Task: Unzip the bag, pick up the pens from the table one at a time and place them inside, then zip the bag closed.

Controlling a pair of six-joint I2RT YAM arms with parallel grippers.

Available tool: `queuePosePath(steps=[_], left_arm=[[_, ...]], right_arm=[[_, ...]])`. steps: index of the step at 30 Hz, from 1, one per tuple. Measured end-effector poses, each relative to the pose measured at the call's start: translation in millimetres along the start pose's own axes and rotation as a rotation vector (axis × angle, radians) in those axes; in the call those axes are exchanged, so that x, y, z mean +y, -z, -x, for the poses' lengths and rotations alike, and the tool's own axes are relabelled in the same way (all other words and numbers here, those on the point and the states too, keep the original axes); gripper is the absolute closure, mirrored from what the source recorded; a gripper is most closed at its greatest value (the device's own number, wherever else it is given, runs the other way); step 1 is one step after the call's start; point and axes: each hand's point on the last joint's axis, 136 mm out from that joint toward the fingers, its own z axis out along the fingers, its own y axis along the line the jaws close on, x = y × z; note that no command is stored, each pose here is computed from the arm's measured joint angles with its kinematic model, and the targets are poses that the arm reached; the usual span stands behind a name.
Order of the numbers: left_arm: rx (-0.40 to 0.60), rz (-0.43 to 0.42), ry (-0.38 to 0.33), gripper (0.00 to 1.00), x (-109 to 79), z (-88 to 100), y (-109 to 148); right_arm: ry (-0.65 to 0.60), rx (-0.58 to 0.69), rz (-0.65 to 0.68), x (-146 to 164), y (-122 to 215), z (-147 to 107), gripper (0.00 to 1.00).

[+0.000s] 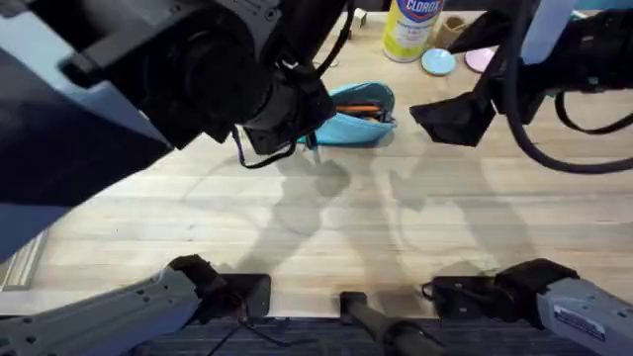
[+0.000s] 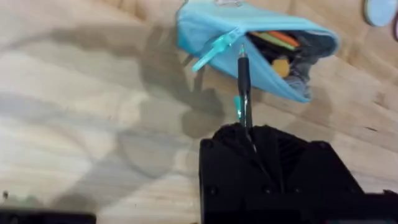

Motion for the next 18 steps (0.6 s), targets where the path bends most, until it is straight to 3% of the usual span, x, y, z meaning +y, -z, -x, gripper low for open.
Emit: queuePosePath(steps=[6,12,18], left_arm=[[-0.072,-0.055,-0.092,0.957,-15.7,14.8,1],[-0.222,-0.049,-0.137,0.958,-21.4,42.4,6],[-0.341,-0.061,-0.354,0.958,-37.7,63.3,13]], right_arm=[[0.000,0.000,0.000,0,0,0,0.004],[0.000,0.001,0.000,0,0,0,0.004],[0.000,0.000,0.000,0,0,0,0.005]])
